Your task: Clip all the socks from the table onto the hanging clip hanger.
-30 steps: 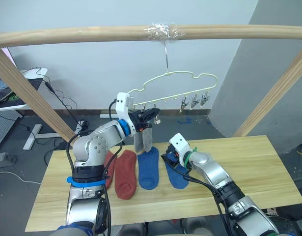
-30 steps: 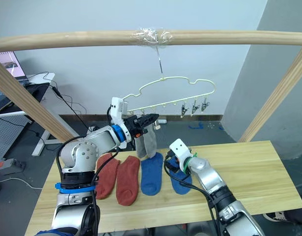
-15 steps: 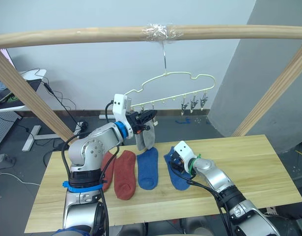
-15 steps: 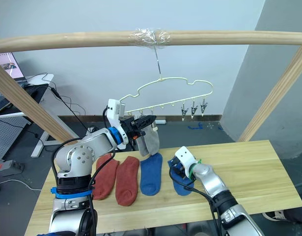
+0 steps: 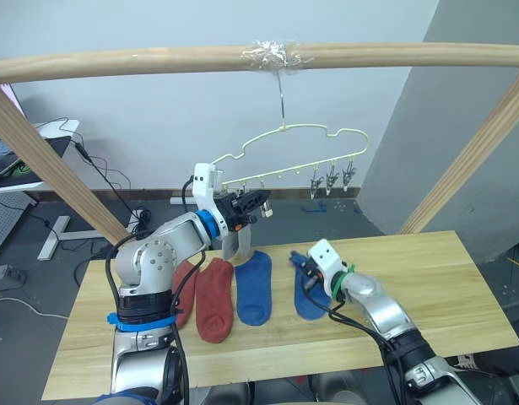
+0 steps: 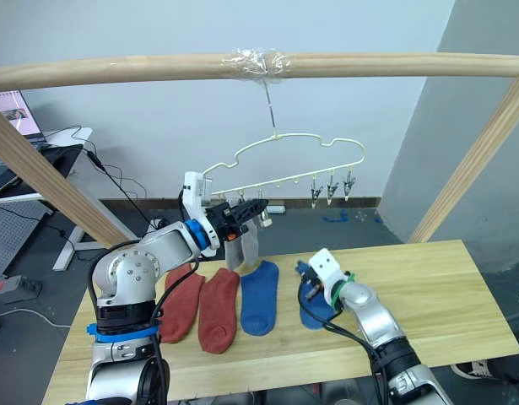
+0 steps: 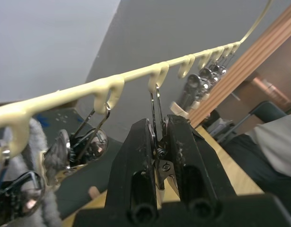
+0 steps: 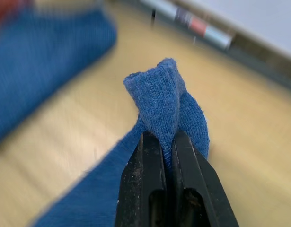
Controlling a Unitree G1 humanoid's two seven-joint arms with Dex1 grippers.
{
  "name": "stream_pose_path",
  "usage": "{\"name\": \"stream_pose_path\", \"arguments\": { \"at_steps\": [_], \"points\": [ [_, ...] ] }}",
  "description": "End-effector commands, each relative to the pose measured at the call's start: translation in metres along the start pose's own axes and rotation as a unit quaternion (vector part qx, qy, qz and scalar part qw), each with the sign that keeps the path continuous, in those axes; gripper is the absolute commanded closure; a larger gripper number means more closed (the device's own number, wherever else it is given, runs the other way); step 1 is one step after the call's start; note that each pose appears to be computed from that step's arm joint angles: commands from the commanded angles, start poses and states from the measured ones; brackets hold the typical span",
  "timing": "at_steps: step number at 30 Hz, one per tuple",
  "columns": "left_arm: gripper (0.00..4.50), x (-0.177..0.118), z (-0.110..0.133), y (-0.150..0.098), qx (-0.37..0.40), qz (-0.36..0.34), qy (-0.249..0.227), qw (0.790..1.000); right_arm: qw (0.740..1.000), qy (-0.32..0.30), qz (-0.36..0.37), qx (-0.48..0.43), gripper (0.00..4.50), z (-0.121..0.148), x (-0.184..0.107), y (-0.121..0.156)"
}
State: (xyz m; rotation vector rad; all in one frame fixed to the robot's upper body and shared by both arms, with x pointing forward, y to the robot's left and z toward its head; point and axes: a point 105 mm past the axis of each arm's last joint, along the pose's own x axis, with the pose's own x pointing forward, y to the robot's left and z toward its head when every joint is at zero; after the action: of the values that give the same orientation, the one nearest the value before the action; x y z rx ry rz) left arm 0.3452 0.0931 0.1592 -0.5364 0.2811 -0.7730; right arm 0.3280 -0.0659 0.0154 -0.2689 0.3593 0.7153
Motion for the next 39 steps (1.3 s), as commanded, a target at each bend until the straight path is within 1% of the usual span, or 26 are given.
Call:
{"name": "stream_pose_path", "arguments": {
  "at_steps": [1, 4, 9, 17, 25, 31, 35, 39],
  "points": [
    [4.33, -0.002, 0.012, -0.013, -0.021, -0.03, -0.02, 0.999, 0.997, -0.067, 0.013, -0.02, 4.47, 0.046, -0.013, 0.007],
    [4.33, -0.002, 0.015, -0.017, -0.049, -0.044, -0.027, 0.997, 0.995, -0.091, 0.025, -0.044, 4.47, 0.065, -0.026, 0.017],
    [4.33, -0.002, 0.019, -0.019, -0.074, -0.05, -0.03, 0.996, 0.99, -0.108, 0.027, -0.084, 4.47, 0.081, -0.04, 0.028],
    [4.33, -0.001, 0.011, -0.022, -0.075, -0.051, -0.016, 0.996, 0.989, -0.129, 0.014, -0.075, 4.47, 0.102, -0.044, 0.028],
    [4.33, -0.002, 0.016, -0.02, -0.07, -0.049, -0.021, 0.996, 0.989, -0.124, -0.003, -0.082, 4.47, 0.105, -0.049, 0.022],
    [4.33, -0.001, 0.014, -0.021, -0.071, -0.049, -0.021, 0.996, 0.987, -0.127, -0.024, -0.099, 4.47, 0.109, -0.053, 0.015],
    [4.33, 0.002, 0.013, -0.018, -0.068, -0.041, -0.019, 0.997, 0.983, -0.129, -0.019, -0.13, 4.47, 0.111, -0.053, 0.019],
    [4.33, 0.004, 0.016, -0.019, -0.07, -0.045, -0.025, 0.996, 0.983, -0.126, -0.012, -0.134, 4.47, 0.109, -0.051, 0.023]
  ]
}}
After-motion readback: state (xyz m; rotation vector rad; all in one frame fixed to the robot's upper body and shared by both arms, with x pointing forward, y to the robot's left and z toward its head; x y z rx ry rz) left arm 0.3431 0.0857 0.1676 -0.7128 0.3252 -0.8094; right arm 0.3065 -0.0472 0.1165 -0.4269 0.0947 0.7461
